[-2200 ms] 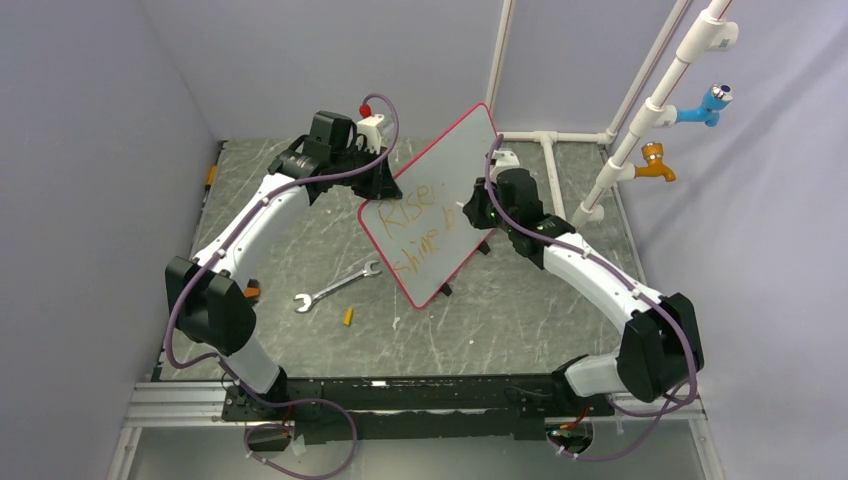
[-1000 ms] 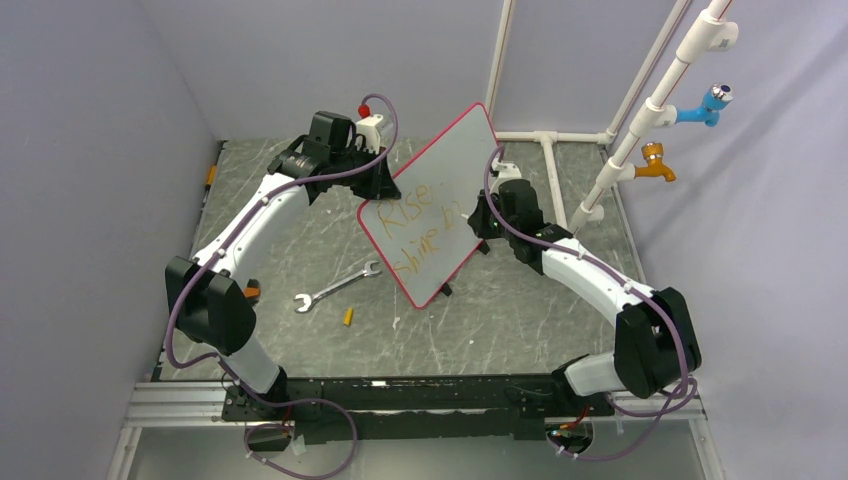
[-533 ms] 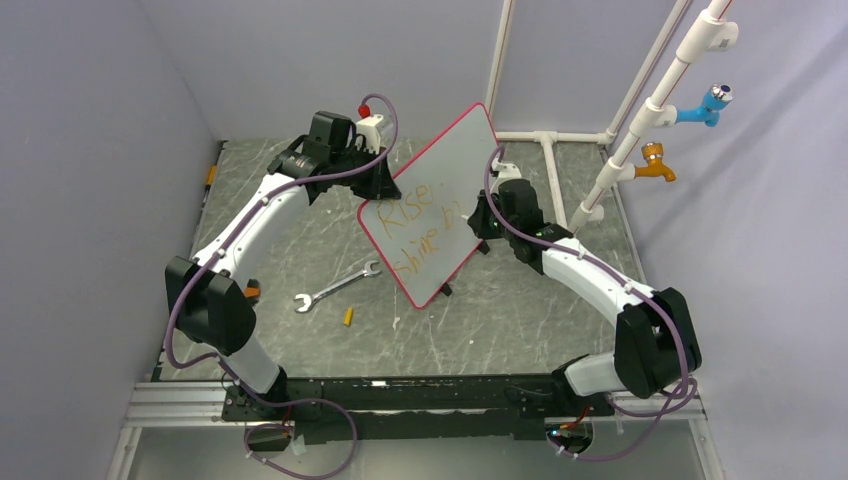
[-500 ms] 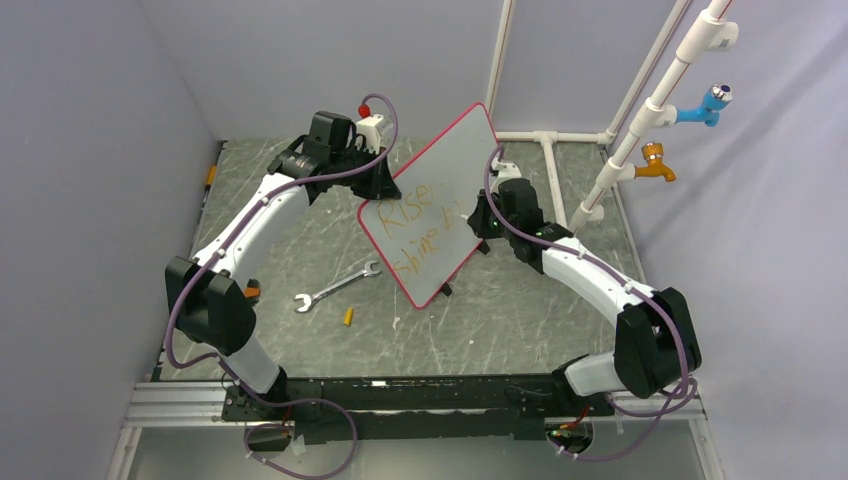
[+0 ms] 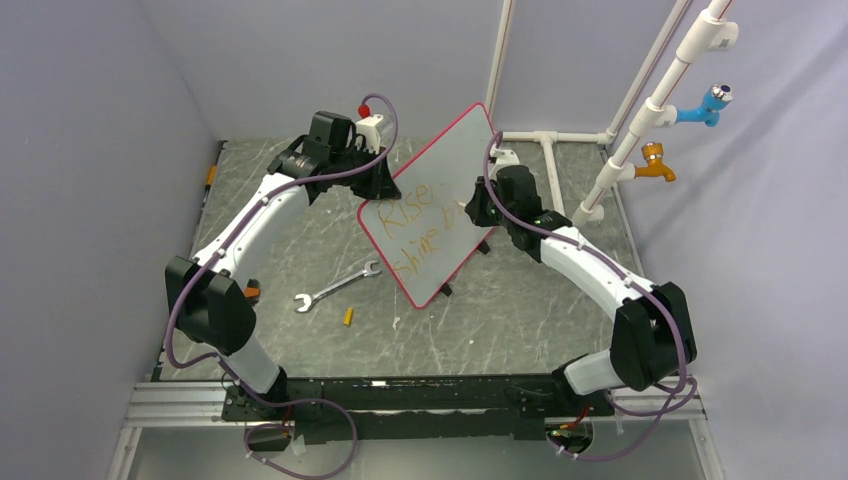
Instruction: Write a sentence on the whiteboard
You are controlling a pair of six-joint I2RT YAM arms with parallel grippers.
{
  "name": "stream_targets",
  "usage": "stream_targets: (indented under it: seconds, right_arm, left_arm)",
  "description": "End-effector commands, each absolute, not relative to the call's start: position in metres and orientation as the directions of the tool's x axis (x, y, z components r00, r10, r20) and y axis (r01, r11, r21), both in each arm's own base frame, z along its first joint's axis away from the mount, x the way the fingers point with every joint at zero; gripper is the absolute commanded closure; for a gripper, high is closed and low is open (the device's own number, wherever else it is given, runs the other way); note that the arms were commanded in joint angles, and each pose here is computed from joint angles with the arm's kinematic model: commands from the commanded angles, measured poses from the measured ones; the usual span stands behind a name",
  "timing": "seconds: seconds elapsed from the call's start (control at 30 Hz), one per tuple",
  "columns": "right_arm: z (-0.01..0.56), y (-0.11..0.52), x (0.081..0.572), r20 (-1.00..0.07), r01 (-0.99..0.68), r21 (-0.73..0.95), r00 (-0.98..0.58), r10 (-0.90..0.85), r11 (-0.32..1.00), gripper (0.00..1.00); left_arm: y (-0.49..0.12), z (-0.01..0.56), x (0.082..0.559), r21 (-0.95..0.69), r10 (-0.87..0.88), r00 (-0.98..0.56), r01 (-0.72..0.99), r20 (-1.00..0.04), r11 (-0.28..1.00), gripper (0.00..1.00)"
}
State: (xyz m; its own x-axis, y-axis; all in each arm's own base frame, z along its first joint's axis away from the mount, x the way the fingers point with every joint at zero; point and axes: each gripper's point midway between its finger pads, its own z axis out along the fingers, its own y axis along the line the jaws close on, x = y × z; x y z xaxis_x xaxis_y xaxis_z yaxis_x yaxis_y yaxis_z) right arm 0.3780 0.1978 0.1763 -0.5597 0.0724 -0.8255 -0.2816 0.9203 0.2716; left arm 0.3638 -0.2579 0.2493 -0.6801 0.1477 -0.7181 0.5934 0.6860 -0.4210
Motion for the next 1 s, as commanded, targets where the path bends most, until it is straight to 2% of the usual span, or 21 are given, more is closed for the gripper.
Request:
stream_targets:
  seconds: [0.0, 0.53, 0.97]
  right_arm:
    - [0.204, 0.214, 0.393, -0.864, -0.337, 0.286, -0.496, 0.089, 0.897, 1.00]
    - [0.212, 0.207, 0.401, -0.875, -0.313, 0.263, -0.475, 0.089, 0.913, 1.00]
    - [0.251, 0.190, 0.381, -0.906, -0.302, 0.257, -0.406, 0.120, 0.918, 1.00]
  left_arm:
    - [-0.224, 0.182, 0.356, -0.244, 0.335, -0.721, 0.570, -0.607, 0.785, 1.00]
    - [-0.222, 0.179, 0.356, -0.233, 0.340, -0.724, 0.566, -0.601, 0.791, 1.00]
    - [-0.183, 0.169, 0.357, -0.215, 0.334, -0.779, 0.505, -0.531, 0.836, 1.00]
